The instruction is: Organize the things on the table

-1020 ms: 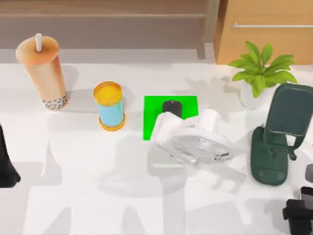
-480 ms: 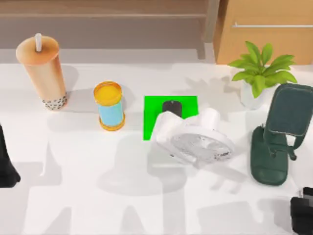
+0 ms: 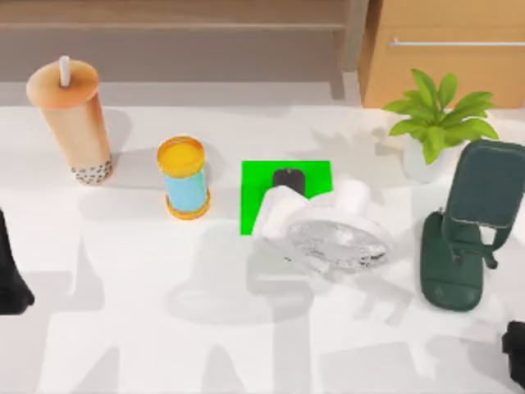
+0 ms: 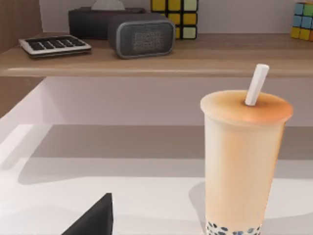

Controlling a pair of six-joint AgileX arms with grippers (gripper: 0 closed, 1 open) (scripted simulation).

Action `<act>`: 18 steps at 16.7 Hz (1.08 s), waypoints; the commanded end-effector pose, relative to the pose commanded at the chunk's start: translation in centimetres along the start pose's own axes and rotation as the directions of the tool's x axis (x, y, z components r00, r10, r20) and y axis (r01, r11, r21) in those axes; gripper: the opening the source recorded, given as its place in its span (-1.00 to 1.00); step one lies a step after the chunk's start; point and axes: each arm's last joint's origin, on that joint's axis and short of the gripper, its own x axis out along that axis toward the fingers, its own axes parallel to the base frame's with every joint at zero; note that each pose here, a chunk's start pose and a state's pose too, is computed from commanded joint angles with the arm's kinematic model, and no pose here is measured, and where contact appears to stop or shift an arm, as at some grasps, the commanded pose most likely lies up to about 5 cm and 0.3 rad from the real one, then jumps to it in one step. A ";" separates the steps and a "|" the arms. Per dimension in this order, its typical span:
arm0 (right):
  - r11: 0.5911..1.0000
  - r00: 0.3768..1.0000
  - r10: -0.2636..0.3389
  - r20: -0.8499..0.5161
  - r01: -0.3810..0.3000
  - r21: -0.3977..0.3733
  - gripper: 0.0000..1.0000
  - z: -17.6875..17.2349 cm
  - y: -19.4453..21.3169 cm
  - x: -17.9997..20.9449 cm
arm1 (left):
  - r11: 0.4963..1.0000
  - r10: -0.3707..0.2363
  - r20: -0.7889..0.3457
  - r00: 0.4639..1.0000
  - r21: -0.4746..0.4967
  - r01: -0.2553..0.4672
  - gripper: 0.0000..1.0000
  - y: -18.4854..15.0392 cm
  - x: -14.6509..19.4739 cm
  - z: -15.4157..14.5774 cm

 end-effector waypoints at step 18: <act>0.993 0.857 -0.118 0.501 0.105 0.055 -1.00 -2.1 2.4 -6.7 | 1.000 0.000 0.000 1.000 0.000 0.000 1.00 0.0 0.0 0.0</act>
